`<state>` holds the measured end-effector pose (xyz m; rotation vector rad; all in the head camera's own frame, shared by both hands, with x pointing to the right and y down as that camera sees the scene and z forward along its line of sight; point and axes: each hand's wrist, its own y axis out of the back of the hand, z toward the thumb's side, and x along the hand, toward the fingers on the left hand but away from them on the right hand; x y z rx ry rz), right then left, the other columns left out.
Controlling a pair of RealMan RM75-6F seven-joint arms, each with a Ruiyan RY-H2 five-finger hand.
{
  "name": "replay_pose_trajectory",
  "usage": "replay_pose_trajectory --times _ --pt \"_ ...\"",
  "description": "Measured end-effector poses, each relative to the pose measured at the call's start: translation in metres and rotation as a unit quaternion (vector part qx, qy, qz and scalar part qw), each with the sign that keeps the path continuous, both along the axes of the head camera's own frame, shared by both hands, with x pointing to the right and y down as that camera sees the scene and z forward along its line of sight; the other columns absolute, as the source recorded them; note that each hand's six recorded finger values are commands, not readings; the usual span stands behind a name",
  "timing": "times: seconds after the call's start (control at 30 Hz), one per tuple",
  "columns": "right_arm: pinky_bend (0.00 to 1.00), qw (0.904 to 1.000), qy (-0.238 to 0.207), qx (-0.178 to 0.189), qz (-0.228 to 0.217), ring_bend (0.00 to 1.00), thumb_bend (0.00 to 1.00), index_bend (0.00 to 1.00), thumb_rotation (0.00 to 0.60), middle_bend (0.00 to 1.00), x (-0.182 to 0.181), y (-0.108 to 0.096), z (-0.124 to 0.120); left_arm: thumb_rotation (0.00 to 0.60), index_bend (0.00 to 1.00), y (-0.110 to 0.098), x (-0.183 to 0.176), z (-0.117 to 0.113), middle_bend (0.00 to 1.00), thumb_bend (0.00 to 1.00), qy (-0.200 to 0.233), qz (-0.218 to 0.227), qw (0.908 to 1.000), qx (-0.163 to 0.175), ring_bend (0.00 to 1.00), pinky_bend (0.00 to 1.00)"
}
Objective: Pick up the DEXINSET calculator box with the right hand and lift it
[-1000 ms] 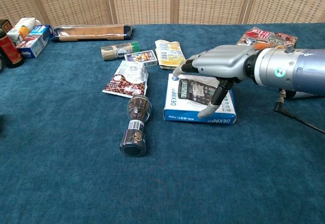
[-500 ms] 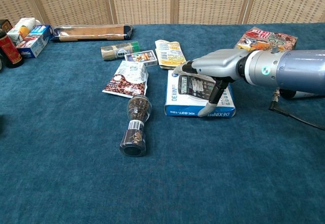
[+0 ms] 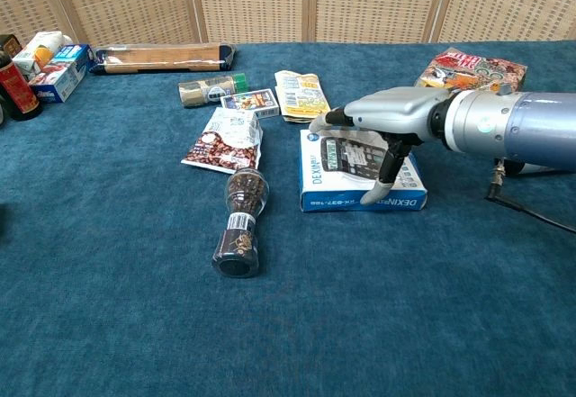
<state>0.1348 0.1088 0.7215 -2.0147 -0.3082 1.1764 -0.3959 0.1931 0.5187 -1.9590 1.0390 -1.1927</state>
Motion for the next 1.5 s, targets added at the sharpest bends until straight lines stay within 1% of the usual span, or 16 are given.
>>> replay_pose_trajectory --times 0.17,0.37,0.47,0.73,1.07,1.3,1.5 --pt "0.81 0.9998 -0.016 0.015 0.003 0.88 0.25 0.00 0.600 0.41 0.001 -0.006 -0.015 0.600 0.00 0.000 0.000 0.001 0.00 0.30 0.002 -0.001 1.0000 0.000 0.00 0.00" --pt "0.81 0.9986 -0.037 0.038 -0.003 0.88 0.25 0.00 0.600 0.41 -0.004 -0.019 -0.044 0.600 0.00 0.000 0.002 0.001 0.00 0.30 0.003 0.003 1.0000 0.001 0.00 0.00" --pt "0.81 0.9974 -0.051 0.050 -0.004 0.88 0.25 0.00 0.600 0.42 -0.008 -0.029 -0.063 0.600 0.00 0.001 0.001 0.001 0.00 0.30 0.004 0.003 1.0000 0.001 0.00 0.00" --pt "0.81 0.9931 -0.076 0.089 0.000 0.88 0.25 0.00 0.600 0.41 -0.019 -0.066 -0.114 0.600 0.00 0.003 0.001 0.001 0.00 0.30 0.005 0.002 1.0000 0.002 0.00 0.00" --pt "0.81 0.9890 -0.084 0.122 0.002 0.89 0.25 0.00 0.600 0.41 -0.023 -0.100 -0.161 0.600 0.00 0.008 0.000 0.000 0.00 0.29 0.007 -0.005 1.0000 0.001 0.00 0.00" --pt "0.81 0.9847 -0.085 0.152 0.004 0.89 0.25 0.00 0.600 0.41 -0.022 -0.122 -0.199 0.600 0.00 0.011 -0.001 0.001 0.00 0.29 0.004 -0.009 1.0000 0.000 0.00 0.00" --pt "0.81 0.9819 -0.090 0.167 0.010 0.89 0.25 0.00 0.600 0.41 -0.020 -0.132 -0.220 0.600 0.00 0.010 0.000 0.003 0.00 0.29 0.004 -0.009 0.9999 -0.002 0.00 0.00"
